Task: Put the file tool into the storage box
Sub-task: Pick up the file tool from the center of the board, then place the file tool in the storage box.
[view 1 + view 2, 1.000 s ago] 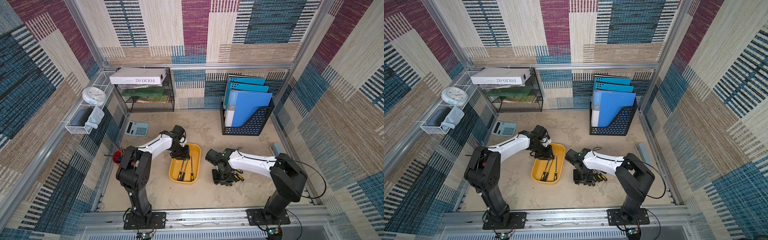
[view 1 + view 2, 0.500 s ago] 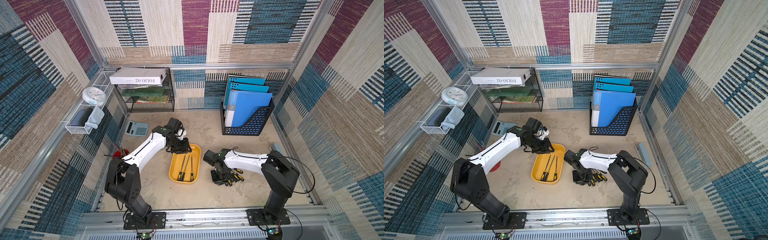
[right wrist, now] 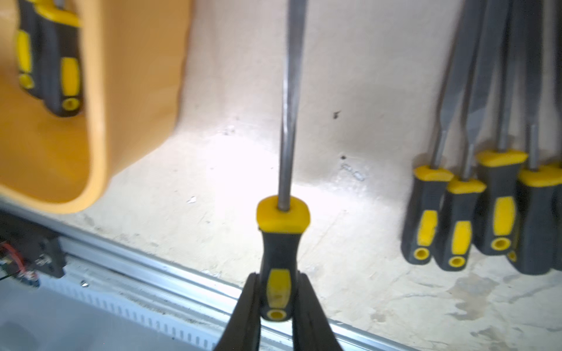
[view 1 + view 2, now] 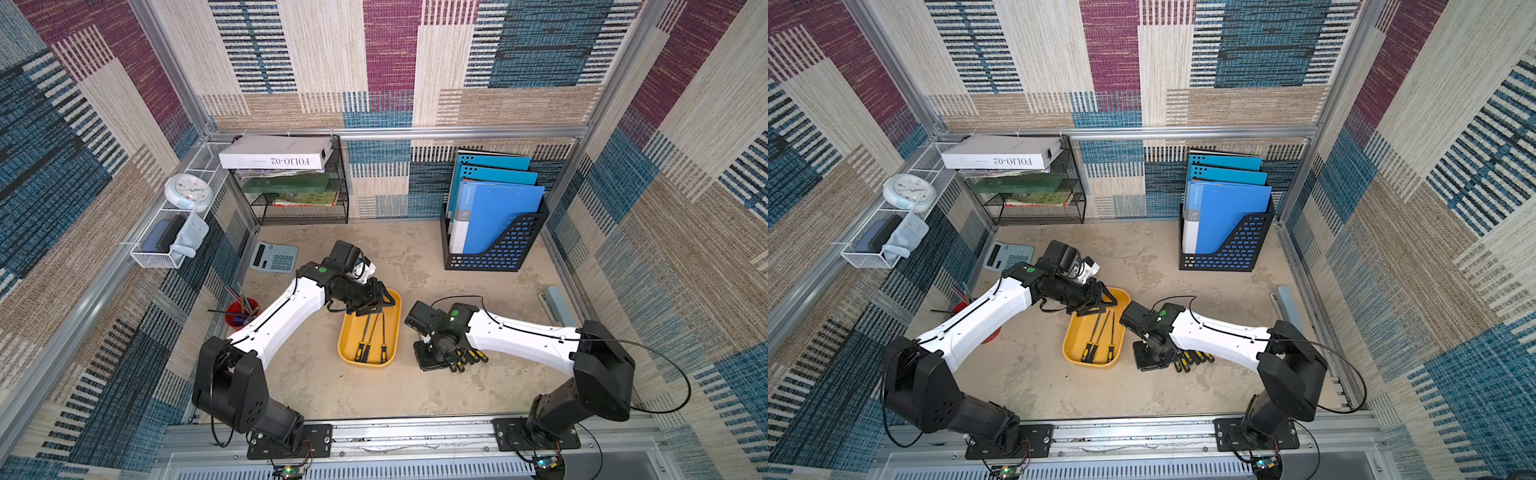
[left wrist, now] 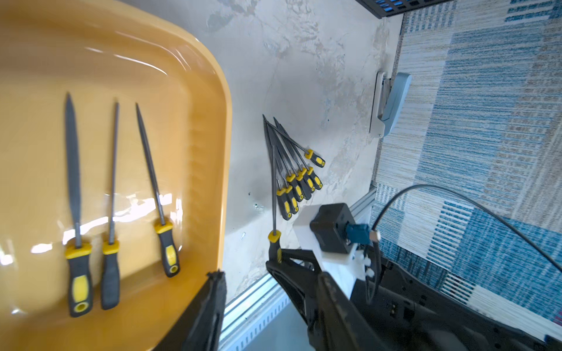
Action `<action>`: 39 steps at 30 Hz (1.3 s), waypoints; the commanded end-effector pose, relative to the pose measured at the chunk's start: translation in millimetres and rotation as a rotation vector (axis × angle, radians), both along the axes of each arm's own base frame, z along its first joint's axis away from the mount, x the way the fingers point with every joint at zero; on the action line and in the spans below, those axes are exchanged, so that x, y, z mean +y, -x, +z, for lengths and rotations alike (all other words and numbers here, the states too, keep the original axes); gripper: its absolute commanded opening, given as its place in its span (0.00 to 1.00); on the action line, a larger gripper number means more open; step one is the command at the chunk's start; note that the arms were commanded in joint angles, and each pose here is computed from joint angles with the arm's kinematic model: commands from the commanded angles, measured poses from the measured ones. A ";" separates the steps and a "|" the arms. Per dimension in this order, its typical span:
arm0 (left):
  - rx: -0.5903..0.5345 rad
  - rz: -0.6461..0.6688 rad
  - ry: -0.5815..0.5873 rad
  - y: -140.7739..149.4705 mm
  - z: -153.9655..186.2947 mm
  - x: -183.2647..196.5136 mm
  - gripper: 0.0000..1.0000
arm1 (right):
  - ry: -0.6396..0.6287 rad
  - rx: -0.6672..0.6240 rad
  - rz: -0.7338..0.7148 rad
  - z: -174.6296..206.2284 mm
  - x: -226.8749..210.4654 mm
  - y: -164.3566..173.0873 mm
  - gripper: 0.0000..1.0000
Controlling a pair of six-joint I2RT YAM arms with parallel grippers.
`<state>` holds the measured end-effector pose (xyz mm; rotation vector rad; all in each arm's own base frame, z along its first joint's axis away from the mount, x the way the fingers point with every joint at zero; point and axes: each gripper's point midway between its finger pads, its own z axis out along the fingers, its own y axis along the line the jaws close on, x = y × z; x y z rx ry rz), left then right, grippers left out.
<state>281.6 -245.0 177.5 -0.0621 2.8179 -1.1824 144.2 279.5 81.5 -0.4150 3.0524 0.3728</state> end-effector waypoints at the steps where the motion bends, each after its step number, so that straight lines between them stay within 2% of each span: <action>1: 0.015 0.010 0.061 -1.2 1.5 -15.1 0.53 | -0.103 -0.001 -0.005 17.0 20.7 4.5 0.10; 7: 0.046 0.028 0.038 3.9 -17.0 -17.7 0.52 | -0.168 -0.018 -0.002 35.5 31.8 7.2 0.10; 16: 0.048 0.017 0.015 4.3 -25.8 -24.3 0.52 | -0.225 -0.008 0.024 44.0 50.3 12.2 0.10; 18: 0.054 0.006 0.011 5.4 -29.2 -25.7 0.48 | -0.237 -0.010 0.022 45.7 53.1 11.5 0.10; 22: 0.071 -0.004 -0.025 7.0 -41.2 -23.6 0.27 | -0.265 -0.007 0.022 49.7 58.9 11.4 0.10; 25: 0.075 -0.018 -0.045 6.1 -44.5 -23.0 0.02 | -0.273 -0.001 0.021 49.8 60.8 11.5 0.12; 27: 0.072 -0.039 -0.064 5.8 -44.0 -21.5 0.00 | -0.275 -0.005 0.010 50.7 60.5 9.3 0.17; 28: 0.071 -0.051 -0.071 5.2 -43.0 -20.4 0.00 | -0.290 -0.005 0.007 53.3 61.8 7.9 0.23; 30: 0.064 -0.068 -0.080 2.8 -41.1 -15.4 0.00 | -0.311 -0.011 -0.006 59.3 61.9 4.3 0.48; 32: 0.050 -0.076 -0.099 -4.9 -38.1 -2.4 0.00 | -0.314 -0.020 -0.039 66.2 55.0 -3.0 0.65; 35: 0.017 -0.090 -0.164 -20.9 -33.6 23.1 0.00 | -0.309 -0.028 -0.111 75.7 38.9 -13.8 0.72; 39: -0.064 -0.125 -0.296 -41.8 -35.0 42.8 0.00 | -0.289 -0.044 -0.197 76.7 14.6 -24.4 0.72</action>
